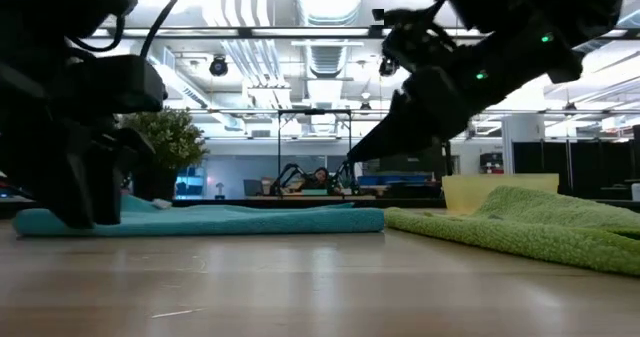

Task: Roll microfiber towels into tight, uniform cylinder then place into a basket
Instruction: Fold the blue microfiber towel

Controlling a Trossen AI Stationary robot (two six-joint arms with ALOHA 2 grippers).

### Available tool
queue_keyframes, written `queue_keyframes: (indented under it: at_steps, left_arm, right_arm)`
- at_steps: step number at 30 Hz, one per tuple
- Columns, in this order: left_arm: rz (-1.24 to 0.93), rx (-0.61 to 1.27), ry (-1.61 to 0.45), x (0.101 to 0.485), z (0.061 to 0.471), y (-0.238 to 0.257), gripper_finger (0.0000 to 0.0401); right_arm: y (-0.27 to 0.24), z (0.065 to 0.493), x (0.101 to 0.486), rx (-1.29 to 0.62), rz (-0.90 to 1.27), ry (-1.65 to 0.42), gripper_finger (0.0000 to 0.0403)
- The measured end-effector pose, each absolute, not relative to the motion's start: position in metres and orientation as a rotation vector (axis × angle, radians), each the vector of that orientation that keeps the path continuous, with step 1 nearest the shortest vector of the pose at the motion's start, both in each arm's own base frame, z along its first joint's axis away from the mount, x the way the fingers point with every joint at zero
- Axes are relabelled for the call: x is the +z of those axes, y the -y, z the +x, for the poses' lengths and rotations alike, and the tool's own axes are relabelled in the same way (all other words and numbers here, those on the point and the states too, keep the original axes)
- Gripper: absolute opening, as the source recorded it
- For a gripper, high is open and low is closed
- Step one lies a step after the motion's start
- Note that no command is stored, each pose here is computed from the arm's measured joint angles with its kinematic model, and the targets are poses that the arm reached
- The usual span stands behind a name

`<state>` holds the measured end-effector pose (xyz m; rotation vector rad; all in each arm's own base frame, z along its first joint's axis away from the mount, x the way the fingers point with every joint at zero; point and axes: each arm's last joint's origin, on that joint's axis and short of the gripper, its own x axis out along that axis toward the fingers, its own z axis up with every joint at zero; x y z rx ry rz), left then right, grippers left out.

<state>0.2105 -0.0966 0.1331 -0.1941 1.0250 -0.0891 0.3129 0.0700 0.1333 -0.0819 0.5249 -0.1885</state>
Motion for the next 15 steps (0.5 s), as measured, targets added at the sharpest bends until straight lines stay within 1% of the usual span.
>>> queue_keyframes:
  at_steps: [2,7,12,15]
  left_arm:
    - [-0.226,-0.132,-1.001,0.135,0.213,0.099,0.0132]
    - [-0.281,-0.169,-0.867,0.143,0.223,0.105,0.0132]
    - [-0.289,-0.182,-0.72,0.146,0.236,0.11,0.0132]
    - [-0.219,-0.21,-0.729,0.145,0.238,0.113,0.0132]
  right_arm:
    - [-0.064,0.314,0.133,-0.211,-0.06,-0.523,0.0126]
    - [-0.056,0.316,0.133,-0.226,0.0,-0.522,0.011]
    - [-0.066,0.316,0.135,-0.104,0.041,-0.514,0.0095]
    - [-0.08,0.314,0.137,-0.06,0.034,-0.501,0.0087]
